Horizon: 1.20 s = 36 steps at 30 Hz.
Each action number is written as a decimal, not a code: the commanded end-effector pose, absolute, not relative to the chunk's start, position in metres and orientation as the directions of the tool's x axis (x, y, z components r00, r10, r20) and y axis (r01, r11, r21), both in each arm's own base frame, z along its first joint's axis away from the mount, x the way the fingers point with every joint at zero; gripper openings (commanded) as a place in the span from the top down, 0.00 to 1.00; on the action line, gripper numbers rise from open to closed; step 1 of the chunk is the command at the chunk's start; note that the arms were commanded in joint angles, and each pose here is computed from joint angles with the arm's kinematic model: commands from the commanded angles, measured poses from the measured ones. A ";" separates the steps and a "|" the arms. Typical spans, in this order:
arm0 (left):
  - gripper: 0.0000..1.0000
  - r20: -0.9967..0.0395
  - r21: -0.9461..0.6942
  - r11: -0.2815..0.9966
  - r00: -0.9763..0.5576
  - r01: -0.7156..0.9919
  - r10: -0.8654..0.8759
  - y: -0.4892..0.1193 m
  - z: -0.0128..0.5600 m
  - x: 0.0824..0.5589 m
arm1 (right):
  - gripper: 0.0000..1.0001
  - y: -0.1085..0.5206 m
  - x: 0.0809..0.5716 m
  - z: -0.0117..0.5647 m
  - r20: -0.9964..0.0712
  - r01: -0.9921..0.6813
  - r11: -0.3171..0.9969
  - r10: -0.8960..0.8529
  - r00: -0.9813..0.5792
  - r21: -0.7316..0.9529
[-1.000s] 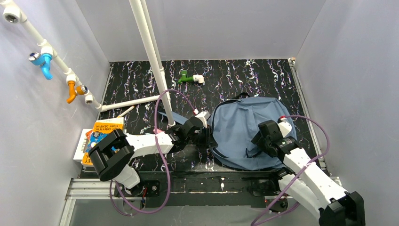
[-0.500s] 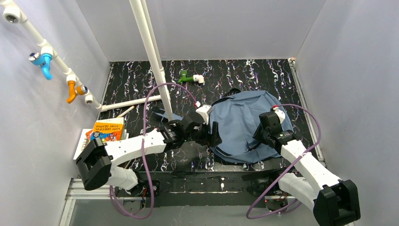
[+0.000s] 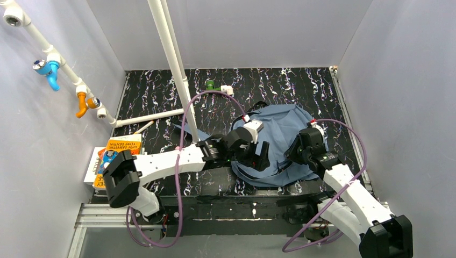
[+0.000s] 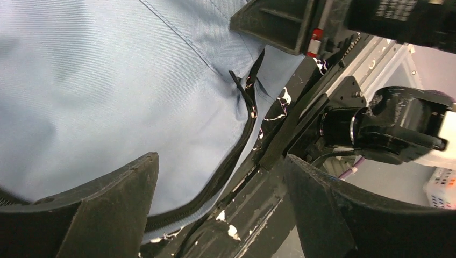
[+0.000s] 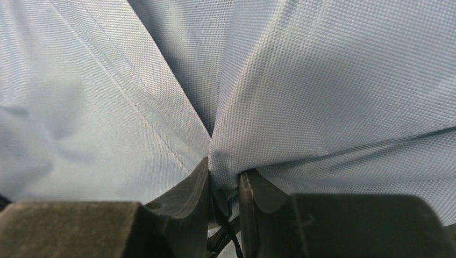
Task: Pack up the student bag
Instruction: Unzip the student bag at the center of the board.
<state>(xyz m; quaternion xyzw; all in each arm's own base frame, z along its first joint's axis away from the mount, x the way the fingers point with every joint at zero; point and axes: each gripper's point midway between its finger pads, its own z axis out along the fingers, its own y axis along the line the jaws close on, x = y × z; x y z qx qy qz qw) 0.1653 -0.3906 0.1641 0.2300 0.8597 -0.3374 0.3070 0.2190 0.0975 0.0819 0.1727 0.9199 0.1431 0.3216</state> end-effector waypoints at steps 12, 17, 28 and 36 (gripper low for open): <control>0.49 -0.606 -0.504 0.628 -0.761 0.593 0.232 -0.459 0.139 0.175 | 0.99 0.108 0.225 0.127 -0.592 0.161 0.860 0.458 -0.663 0.485; 0.46 -0.573 -0.547 0.602 -0.784 0.582 0.237 -0.471 0.129 0.170 | 0.99 0.109 0.224 0.129 -0.587 0.161 0.854 0.466 -0.662 0.496; 0.71 -0.558 -0.554 0.598 -0.792 0.578 0.248 -0.483 0.117 0.172 | 0.99 0.110 0.223 0.129 -0.579 0.164 0.845 0.477 -0.661 0.509; 0.86 -0.547 -0.554 0.602 -0.797 0.575 0.257 -0.486 0.112 0.172 | 0.99 0.110 0.222 0.129 -0.580 0.163 0.847 0.475 -0.662 0.506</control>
